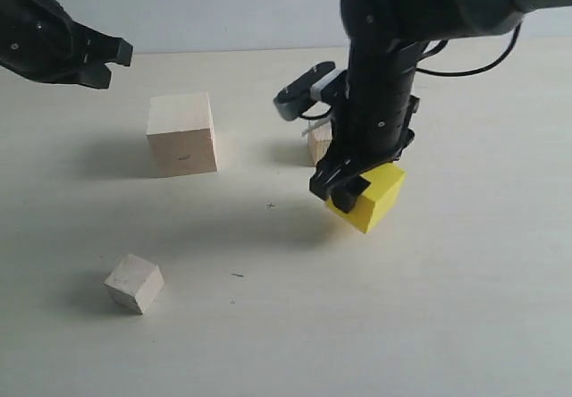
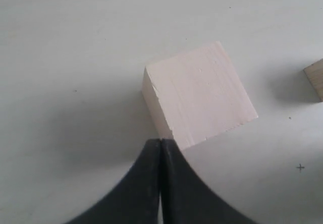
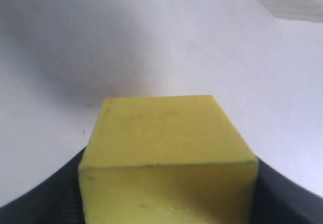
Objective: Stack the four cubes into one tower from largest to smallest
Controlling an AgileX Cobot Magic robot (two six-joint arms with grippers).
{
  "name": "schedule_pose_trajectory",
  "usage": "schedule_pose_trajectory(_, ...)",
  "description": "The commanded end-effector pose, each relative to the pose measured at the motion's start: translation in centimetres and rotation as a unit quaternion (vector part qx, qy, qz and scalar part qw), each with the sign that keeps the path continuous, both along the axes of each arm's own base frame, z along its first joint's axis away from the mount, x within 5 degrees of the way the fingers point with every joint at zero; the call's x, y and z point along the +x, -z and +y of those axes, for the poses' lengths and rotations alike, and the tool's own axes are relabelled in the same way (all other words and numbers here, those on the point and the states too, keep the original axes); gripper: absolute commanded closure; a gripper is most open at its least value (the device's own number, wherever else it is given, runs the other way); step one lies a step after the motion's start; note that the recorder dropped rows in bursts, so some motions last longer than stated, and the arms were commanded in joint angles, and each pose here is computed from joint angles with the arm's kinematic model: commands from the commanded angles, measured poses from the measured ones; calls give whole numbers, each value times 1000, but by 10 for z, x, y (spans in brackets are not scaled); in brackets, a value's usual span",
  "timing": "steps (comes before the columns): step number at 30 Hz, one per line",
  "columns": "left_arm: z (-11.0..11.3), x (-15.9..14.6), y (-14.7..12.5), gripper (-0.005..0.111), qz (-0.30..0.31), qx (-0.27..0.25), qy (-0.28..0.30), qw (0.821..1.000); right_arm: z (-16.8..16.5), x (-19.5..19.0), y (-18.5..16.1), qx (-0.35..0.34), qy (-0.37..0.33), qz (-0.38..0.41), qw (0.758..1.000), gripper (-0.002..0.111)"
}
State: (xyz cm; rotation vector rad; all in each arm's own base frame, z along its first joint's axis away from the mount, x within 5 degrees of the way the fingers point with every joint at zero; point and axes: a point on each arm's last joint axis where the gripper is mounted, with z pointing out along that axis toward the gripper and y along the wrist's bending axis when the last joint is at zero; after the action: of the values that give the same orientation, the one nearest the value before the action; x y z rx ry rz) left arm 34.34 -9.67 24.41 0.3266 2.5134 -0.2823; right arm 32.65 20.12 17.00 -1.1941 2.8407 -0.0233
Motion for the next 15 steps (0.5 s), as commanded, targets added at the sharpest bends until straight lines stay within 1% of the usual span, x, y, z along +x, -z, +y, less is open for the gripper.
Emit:
schedule_pose_trajectory(1,0,26,11,107,8,-14,-24,1000,-17,-6,-30,46,53,-40,997,108)
schedule_pose_trajectory(4,5,46,20,107,12,-17,-41,999,-25,-14,-44,54,61,-52,995,108)
schedule_pose_trajectory(8,9,75,28,107,17,-18,-48,999,-30,-26,-61,72,68,-65,993,108)
schedule_pose_trajectory(13,0,112,54,107,58,-17,-32,998,-35,-35,-82,93,69,-90,989,108)
schedule_pose_trajectory(14,-5,121,61,107,77,-30,-29,996,-36,-38,-88,100,70,-96,988,108)
schedule_pose_trajectory(15,-7,124,64,107,88,-35,-27,995,-35,-39,-90,107,74,-94,987,108)
